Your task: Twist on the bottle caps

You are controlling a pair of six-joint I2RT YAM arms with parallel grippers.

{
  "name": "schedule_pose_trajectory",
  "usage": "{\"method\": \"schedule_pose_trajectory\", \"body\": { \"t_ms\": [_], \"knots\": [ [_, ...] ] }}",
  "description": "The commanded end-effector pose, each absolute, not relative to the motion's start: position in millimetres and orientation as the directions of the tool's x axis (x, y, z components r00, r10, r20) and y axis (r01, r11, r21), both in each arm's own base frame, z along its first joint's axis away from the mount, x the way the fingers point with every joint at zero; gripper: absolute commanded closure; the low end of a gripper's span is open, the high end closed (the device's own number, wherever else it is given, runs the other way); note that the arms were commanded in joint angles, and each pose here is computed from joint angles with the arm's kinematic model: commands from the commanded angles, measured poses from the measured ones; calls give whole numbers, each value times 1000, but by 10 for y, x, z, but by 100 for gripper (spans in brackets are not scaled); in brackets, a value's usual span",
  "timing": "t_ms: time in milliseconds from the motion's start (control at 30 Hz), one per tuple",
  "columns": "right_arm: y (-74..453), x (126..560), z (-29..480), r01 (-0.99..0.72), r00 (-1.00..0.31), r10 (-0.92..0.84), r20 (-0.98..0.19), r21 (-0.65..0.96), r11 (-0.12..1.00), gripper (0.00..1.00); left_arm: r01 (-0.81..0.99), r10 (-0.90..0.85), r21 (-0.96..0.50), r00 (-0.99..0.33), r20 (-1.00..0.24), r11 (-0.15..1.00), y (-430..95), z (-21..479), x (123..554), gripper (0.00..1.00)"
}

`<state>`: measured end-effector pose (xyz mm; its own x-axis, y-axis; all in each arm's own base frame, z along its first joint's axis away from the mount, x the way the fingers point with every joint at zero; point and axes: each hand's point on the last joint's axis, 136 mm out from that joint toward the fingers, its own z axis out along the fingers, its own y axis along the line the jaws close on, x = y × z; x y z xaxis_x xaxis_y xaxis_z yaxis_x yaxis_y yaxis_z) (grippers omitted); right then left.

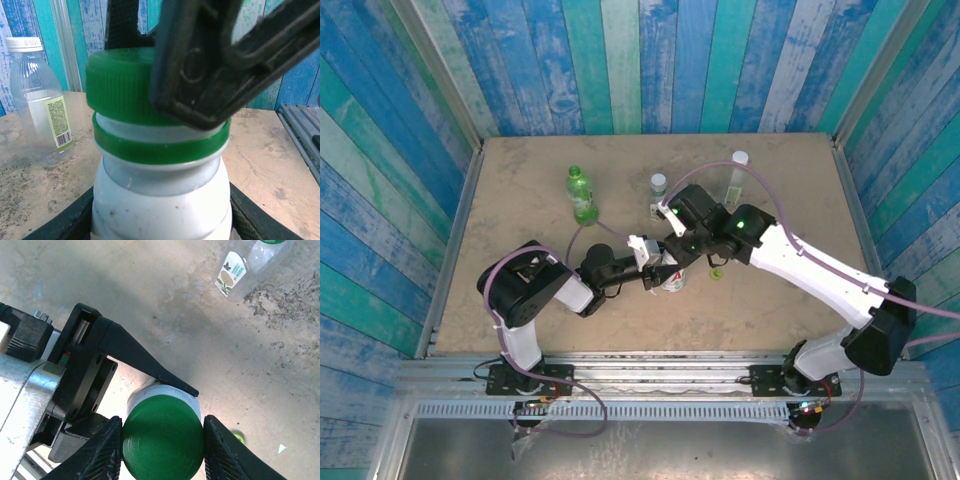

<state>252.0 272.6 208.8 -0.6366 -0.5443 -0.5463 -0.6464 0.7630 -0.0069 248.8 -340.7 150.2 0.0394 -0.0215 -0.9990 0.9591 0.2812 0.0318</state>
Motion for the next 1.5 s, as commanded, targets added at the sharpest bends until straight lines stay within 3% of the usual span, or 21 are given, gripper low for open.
{"method": "schedule_pose_trajectory", "body": {
  "t_ms": [0, 267, 433, 633, 933, 1167, 1300, 1400, 1467],
  "knots": [
    [2592, 2326, 1867, -705, -642, -651, -405, -23, 709, 58, 965, 55, 1, -14, -998, 263, -3395, 1280, 2433, 48],
    [2596, 2354, 1933, -704, -637, -652, -410, -34, 710, 56, 964, 62, 5, -12, -998, 267, -3389, 1266, 2434, 48],
    [2577, 2440, 2180, -672, -620, -600, -506, -53, 739, 36, 964, 64, 4, -14, -998, 267, -3384, 1259, 2432, 48],
    [2589, 2532, 2320, -627, -618, -474, -627, 29, 778, 32, 964, 58, 4, -12, -998, 265, -3396, 1273, 2443, 48],
    [2595, 2595, 2102, -609, -697, -386, -604, 215, 763, 63, 964, 62, 7, -10, -998, 267, -3389, 1266, 2434, 47],
    [2516, 2493, 1891, -591, -746, -382, -546, 277, 758, 74, 963, 63, 5, -12, -998, 269, -3389, 1264, 2438, 48],
    [2535, 2275, 1844, -597, -768, -380, -515, 359, 718, 78, 962, 64, 0, -18, -998, 272, -3390, 1252, 2447, 48],
    [2539, 2112, 1849, -606, -769, -377, -517, 398, 689, 88, 963, 61, -4, -21, -998, 269, -3397, 1249, 2448, 48],
    [2544, 2021, 1884, -613, -765, -369, -528, 419, 670, 88, 964, 57, -7, -23, -998, 265, -3399, 1254, 2438, 48]
  ]
}}
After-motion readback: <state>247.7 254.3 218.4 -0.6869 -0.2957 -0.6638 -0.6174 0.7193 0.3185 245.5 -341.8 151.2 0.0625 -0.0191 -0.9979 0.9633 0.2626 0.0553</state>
